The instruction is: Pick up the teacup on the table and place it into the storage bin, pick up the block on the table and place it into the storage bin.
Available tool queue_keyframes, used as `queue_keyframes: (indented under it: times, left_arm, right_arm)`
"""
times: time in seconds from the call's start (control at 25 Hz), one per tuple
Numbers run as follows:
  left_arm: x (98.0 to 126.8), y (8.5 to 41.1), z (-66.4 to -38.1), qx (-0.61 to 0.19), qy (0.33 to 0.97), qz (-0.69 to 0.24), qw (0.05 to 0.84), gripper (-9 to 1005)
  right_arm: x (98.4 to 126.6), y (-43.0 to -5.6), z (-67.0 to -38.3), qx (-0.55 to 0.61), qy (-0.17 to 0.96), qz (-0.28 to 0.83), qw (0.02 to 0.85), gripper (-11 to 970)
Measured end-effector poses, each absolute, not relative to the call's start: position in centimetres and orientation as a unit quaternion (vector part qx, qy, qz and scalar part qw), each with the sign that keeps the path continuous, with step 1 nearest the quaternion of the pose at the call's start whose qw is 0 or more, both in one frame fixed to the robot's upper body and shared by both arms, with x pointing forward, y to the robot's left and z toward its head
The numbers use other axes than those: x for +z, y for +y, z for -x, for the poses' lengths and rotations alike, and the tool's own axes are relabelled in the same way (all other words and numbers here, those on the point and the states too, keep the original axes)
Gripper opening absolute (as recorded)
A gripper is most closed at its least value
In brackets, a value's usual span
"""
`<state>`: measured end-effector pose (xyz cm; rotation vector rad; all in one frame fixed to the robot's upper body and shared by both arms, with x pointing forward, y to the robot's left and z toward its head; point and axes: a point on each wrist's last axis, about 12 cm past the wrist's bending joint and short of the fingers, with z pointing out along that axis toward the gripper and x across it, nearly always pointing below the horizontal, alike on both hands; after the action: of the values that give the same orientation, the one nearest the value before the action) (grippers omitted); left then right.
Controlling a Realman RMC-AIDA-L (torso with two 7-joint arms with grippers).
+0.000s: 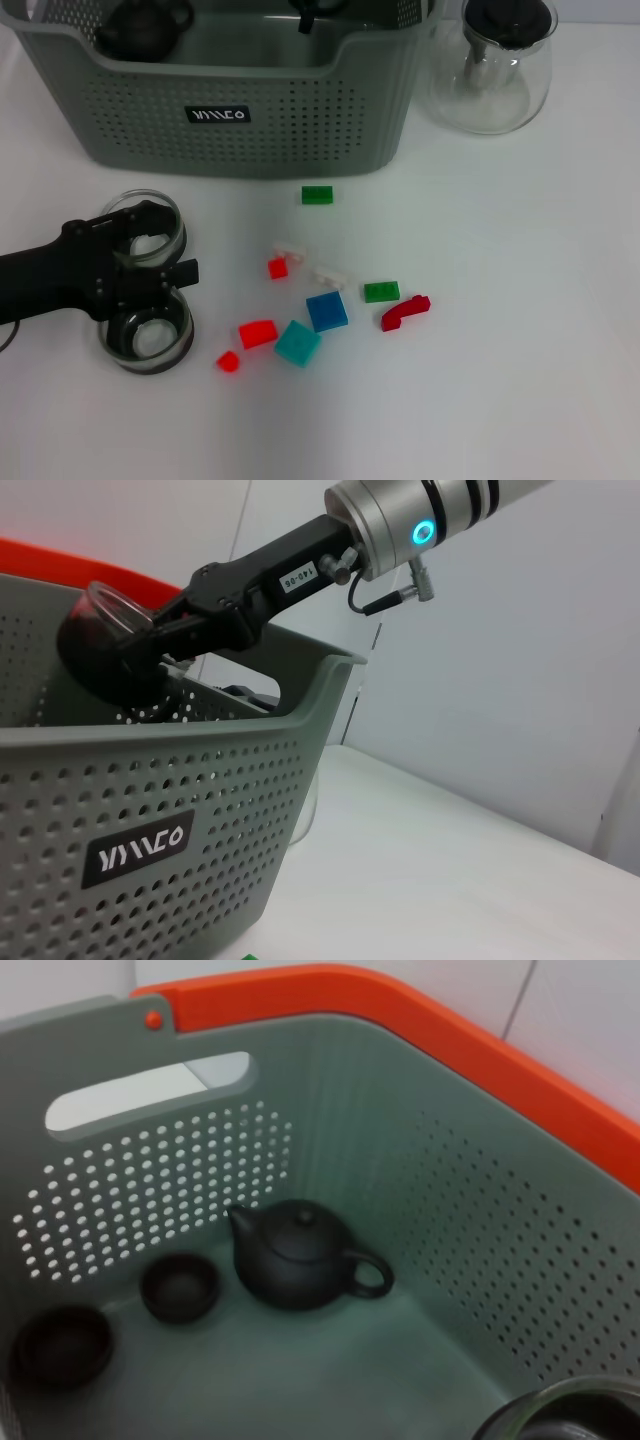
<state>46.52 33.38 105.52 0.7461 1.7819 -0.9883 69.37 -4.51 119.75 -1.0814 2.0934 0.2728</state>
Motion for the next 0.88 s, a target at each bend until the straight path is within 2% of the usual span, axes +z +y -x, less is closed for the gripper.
queue_keyframes:
  times: [0.88]
  left_arm:
    - [105.84, 33.04, -47.33, -0.402, 0.722, -0.312, 0.469, 835]
  right_arm:
    - [119.33, -5.17, -69.15, 0.084, 0.833, 0.427, 0.341, 61]
